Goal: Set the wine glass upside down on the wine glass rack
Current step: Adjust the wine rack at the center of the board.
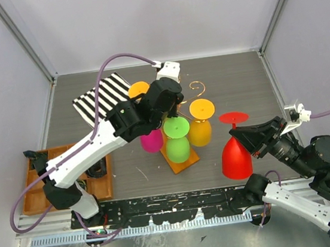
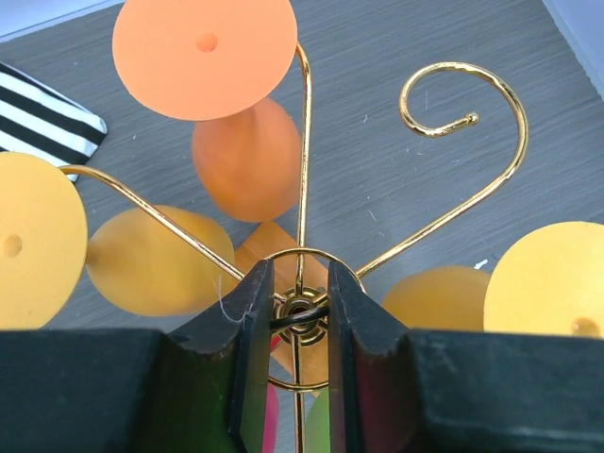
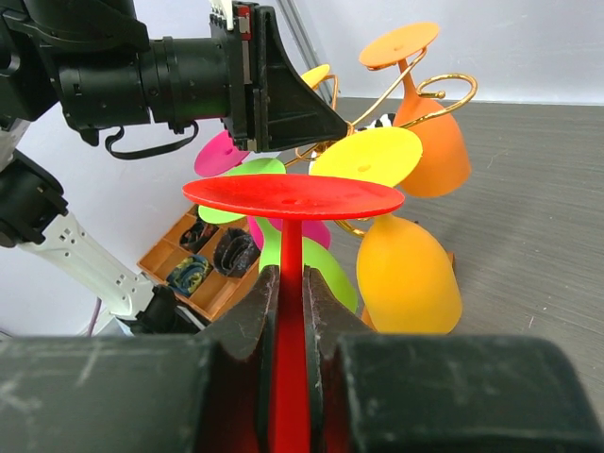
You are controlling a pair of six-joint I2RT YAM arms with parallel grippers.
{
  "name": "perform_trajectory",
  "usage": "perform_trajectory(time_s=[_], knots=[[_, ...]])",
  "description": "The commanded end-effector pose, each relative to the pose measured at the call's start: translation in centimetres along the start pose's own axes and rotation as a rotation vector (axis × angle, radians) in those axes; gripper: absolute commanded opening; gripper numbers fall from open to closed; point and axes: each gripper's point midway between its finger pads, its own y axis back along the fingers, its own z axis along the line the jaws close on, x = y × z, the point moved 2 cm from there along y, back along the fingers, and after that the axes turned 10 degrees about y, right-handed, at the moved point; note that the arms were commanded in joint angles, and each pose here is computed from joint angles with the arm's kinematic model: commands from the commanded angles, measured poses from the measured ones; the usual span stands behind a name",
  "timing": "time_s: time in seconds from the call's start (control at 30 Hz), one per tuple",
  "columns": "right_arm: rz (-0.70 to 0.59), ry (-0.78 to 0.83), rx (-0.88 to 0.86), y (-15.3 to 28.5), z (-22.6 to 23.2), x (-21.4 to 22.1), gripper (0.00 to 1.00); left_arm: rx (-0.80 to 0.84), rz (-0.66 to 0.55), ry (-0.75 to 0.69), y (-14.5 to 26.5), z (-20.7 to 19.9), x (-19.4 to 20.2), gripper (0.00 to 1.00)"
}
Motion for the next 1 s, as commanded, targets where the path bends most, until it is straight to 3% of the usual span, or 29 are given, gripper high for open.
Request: perform_trajectory(time_s=[0.0,0.33,0.63,0.97], knots=[[-0.053,-0.023,0.008,0.4,-0.1,-1.1,0.01,-0.018,0.035,-0.077,0.5,2.6,-0.1,0.13],[0.003,-0.021,0.043,-0.9,-0.6,0.5,0.01,0.088,0.056,-0.263,-0.2,5.2,-1.4,0.09],[0.051,-0.017,0.075,-2.2,-1.1,1.9,0.01,0.289,0.082,-0.394,0.2,3.3,-0.4,0.08],[-0.05,-0.03,0.231,-2.4,-3.7,1.2,0.01,0.451,0.062,-0.461,2.8,2.4,-0.1,0.05]])
